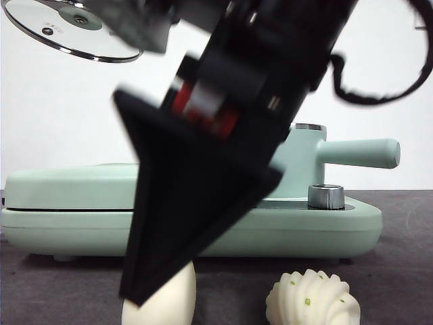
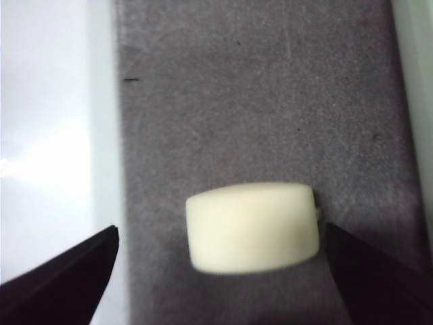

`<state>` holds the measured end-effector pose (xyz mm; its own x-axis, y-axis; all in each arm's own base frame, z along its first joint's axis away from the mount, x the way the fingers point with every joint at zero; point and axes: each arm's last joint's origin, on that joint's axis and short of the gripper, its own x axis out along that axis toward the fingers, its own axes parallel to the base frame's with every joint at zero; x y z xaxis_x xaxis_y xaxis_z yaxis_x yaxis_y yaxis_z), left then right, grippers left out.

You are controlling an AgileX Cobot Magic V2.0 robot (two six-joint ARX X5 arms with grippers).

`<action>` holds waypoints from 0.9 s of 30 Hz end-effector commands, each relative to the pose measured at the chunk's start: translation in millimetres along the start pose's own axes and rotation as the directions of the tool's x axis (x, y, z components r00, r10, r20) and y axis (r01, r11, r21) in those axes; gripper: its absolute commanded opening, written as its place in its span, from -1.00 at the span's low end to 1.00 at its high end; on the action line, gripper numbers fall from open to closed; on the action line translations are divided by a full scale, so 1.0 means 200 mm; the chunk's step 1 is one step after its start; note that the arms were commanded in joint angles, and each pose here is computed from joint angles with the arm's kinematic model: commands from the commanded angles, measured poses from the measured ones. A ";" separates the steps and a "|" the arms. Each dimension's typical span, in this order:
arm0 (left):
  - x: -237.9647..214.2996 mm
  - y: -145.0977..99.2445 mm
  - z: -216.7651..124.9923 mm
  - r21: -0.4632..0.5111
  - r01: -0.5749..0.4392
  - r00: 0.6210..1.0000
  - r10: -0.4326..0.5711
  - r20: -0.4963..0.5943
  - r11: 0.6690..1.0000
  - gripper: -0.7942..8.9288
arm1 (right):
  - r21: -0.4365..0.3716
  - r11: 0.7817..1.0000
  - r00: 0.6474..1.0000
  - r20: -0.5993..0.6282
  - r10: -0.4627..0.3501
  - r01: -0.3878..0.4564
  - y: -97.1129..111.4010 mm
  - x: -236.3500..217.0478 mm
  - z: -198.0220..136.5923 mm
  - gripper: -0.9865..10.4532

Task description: Put the buns in a small steamer

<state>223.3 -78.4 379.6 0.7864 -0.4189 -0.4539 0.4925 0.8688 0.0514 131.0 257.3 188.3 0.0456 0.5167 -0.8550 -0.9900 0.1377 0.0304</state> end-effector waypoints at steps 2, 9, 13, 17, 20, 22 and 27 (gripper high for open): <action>-0.02 0.00 0.04 0.020 -0.009 0.999 0.009 0.045 1.000 -0.80 | -0.021 1.000 1.000 0.001 -0.001 0.001 0.00 0.06 0.03 0.01; -0.02 0.00 0.04 0.036 -0.011 0.999 0.009 0.046 0.999 -0.81 | -0.013 1.000 0.998 -0.060 -0.029 0.028 -0.01 0.13 0.00 -0.11; -0.02 0.00 0.04 0.035 -0.012 0.999 0.010 0.046 0.999 -0.80 | -0.005 1.000 0.997 -0.078 -0.024 0.024 -0.02 0.15 -0.01 -0.21; -0.02 0.01 0.04 0.034 -0.015 0.999 0.013 0.045 0.999 -0.80 | 0.014 1.000 0.996 -0.084 -0.017 0.018 -0.01 0.15 -0.01 -0.31; -0.02 0.01 0.04 0.034 -0.014 0.999 0.013 0.045 0.999 -0.80 | 0.051 0.999 0.997 -0.074 -0.017 0.021 -0.01 0.13 0.00 -0.31; -0.02 0.01 0.04 0.034 -0.015 0.999 0.013 0.045 0.999 -0.80 | 0.073 0.997 0.998 -0.067 -0.019 0.024 0.00 0.11 0.00 -0.31; -0.02 0.01 0.04 0.034 -0.014 0.999 0.013 0.045 0.999 -0.80 | 0.154 0.987 0.999 -0.027 -0.035 0.038 0.01 0.01 0.03 -0.31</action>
<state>223.9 -76.7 379.6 0.7898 -0.4126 -0.4539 0.4909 0.8688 0.0644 131.7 258.5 181.1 0.0677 0.4597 -0.8855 -0.9652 0.2548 0.0584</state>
